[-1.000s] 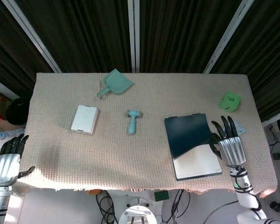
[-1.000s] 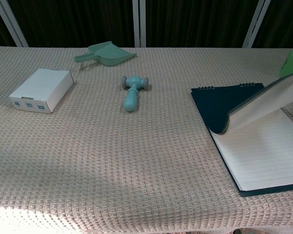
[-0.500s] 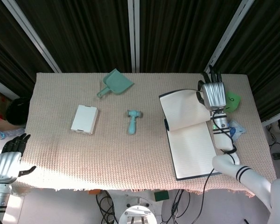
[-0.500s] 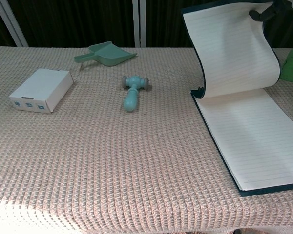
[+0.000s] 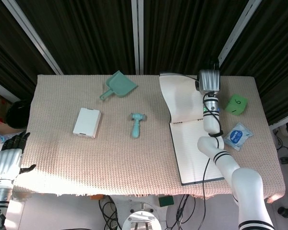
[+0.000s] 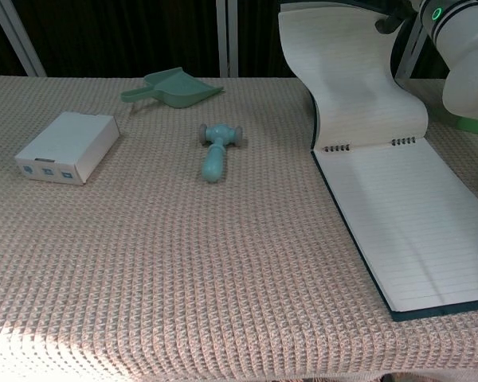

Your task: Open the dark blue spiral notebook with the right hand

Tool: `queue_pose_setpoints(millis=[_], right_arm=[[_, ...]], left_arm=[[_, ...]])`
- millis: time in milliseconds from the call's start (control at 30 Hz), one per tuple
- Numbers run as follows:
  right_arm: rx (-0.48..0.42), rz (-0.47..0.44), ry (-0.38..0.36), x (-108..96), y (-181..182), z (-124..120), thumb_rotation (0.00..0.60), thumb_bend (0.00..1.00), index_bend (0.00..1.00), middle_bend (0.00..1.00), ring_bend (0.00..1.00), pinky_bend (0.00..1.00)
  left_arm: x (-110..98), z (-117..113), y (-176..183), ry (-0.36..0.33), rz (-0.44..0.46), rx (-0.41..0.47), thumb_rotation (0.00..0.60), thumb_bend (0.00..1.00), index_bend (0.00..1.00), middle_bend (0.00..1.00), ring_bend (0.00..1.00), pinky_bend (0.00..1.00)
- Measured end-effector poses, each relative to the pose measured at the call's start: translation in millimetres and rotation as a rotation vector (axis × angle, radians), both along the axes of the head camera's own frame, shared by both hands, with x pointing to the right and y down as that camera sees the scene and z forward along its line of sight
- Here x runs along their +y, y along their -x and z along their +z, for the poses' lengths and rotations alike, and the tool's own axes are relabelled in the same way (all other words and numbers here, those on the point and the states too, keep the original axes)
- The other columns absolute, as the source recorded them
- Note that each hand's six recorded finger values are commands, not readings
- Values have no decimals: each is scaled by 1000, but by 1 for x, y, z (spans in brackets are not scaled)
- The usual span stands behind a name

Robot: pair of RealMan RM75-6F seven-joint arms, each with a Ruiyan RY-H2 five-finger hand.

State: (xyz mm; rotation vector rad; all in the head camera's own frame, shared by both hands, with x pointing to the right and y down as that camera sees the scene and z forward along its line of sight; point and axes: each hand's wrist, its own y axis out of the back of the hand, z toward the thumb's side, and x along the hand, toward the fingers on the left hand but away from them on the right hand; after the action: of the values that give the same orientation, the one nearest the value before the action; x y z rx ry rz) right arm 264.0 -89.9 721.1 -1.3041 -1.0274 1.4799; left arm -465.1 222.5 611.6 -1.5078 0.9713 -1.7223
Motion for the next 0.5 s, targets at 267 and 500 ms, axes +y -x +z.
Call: queue_pose_setpoints(millis=[267,500], right_arm=[[-57,-40,4,7,5,2,600,127,0,0,0,0],[-149,-87,-61,37,-11,-13,600,157,0,0,0,0]], left_arm=[[1,-3,2,-11,-6,1,600,60,32,60,65,123],[1,-5,2,-24,-2,12,600,60,32,60,65,123]])
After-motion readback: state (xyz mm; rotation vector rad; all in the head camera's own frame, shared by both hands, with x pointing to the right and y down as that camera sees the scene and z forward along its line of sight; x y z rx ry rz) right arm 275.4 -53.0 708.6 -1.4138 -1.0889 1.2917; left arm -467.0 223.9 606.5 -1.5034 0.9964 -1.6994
